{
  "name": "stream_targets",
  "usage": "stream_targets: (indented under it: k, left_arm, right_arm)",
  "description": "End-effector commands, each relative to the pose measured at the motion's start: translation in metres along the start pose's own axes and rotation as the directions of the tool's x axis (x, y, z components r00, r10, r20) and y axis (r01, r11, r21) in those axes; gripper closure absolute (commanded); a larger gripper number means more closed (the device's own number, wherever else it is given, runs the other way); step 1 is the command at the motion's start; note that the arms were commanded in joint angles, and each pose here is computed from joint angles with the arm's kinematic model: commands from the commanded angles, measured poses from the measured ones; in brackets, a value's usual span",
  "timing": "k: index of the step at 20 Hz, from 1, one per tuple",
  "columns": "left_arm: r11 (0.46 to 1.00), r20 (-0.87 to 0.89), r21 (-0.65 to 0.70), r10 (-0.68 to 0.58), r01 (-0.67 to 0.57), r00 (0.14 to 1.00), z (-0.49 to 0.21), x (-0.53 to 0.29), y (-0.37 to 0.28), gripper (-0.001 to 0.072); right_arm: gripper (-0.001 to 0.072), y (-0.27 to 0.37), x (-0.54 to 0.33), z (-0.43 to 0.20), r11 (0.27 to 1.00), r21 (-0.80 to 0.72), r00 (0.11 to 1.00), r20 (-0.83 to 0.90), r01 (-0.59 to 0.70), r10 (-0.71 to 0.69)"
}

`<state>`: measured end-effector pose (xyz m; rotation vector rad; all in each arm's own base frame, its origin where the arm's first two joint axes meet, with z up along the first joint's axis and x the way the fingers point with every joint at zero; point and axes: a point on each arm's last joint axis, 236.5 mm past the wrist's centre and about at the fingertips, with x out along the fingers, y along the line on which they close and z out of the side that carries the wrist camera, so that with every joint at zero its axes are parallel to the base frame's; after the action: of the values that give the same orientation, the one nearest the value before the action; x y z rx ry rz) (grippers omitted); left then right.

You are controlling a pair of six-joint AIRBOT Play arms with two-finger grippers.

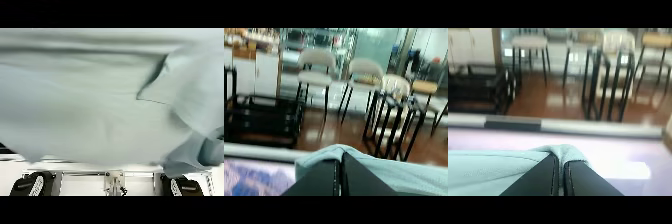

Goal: Fold the shirts.

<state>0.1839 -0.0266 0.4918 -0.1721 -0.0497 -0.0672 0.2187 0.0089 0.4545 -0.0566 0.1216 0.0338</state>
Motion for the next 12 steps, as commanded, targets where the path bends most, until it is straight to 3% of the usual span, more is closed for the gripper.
stream_targets:
  k: [1,4,6,9,12]
  left_arm:
    - [0.998,-0.289,-0.054,0.011,-0.028,0.957,-0.093,0.061,0.029,0.0677]
    - [0.983,-0.59,-0.15,-0.006,-0.102,0.807,-0.224,0.121,0.065,0.0677]
    - [0.967,-0.704,-0.184,-0.003,-0.178,0.71,-0.299,0.152,0.09,0.0678]
    - [0.949,-0.748,-0.205,0.007,-0.24,0.664,-0.368,0.209,0.117,0.0677]
    - [0.915,-0.745,-0.28,-0.015,-0.292,0.667,-0.424,0.259,0.126,0.0676]
  right_arm:
    - [0.0637,0.002,0.061,-0.1,0.998,0.05,0.902,-0.427,-0.041,0.058]
    - [0.0637,0.015,0.135,-0.212,0.983,0.17,0.702,-0.692,-0.072,0.171]
    - [0.0637,0.029,0.188,-0.28,0.961,0.27,0.622,-0.741,-0.067,0.252]
    - [0.0637,0.046,0.278,-0.342,0.955,0.292,0.652,-0.712,-0.061,0.259]
    - [0.0637,0.059,0.351,-0.365,0.959,0.28,0.767,-0.603,-0.053,0.219]
